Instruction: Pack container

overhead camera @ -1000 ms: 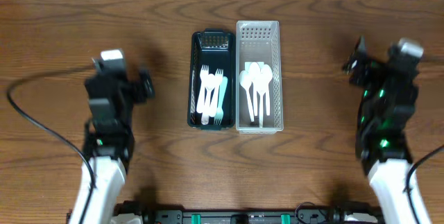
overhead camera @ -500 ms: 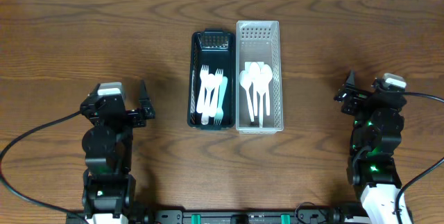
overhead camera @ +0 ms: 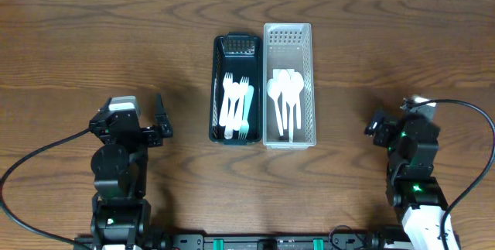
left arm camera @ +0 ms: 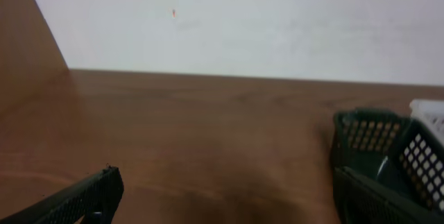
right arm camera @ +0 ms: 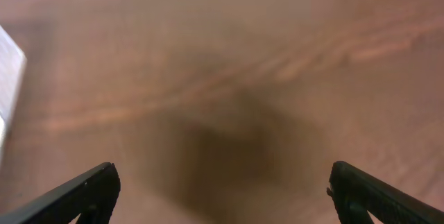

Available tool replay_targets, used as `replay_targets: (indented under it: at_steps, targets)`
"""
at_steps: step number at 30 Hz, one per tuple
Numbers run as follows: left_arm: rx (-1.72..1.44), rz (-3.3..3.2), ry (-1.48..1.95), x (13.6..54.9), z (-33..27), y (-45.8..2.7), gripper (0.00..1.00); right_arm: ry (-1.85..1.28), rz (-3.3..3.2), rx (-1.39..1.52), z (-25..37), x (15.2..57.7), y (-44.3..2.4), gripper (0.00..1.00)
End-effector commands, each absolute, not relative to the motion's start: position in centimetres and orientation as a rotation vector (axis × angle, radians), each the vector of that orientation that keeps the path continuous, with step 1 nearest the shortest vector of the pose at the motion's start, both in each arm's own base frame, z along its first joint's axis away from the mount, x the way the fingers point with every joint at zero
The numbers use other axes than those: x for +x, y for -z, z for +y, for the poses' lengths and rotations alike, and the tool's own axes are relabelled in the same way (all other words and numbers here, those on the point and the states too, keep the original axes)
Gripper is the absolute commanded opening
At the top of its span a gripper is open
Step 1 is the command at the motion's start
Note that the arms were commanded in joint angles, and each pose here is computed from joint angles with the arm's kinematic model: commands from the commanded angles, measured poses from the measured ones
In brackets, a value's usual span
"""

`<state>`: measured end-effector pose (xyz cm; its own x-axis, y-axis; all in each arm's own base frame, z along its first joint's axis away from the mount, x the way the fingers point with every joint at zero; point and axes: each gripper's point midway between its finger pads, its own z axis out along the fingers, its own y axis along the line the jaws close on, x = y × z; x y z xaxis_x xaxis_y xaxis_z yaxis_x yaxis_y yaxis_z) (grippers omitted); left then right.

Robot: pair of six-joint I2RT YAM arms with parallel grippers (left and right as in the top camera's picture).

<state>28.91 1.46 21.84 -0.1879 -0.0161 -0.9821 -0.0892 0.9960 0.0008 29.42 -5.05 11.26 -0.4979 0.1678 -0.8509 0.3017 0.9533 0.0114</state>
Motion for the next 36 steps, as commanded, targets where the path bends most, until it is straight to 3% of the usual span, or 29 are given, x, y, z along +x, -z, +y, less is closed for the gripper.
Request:
replay_targets:
  at_steps: [1, 12, 24, 36]
  targets:
    - [-0.066, 1.782, -0.071, 28.8, 1.3, -21.6, 0.98, 0.191, 2.155, 0.317, -5.0, 28.7, -10.4, 0.99]
    - [-0.055, 2.087, -0.087, 26.3, 1.4, -14.6, 0.98, 0.226, 2.387, 0.312, -4.9, 24.8, -6.3, 0.99]
    - [-0.046, 2.325, -0.099, 22.9, 1.4, -9.9, 0.98, 0.204, 2.32, 0.213, -3.1, 21.7, -9.1, 0.99]
    - [-0.045, 2.331, -0.1, 22.8, 1.4, -9.8, 0.98, 0.024, 1.696, 0.099, -0.9, 23.1, -21.6, 0.99]
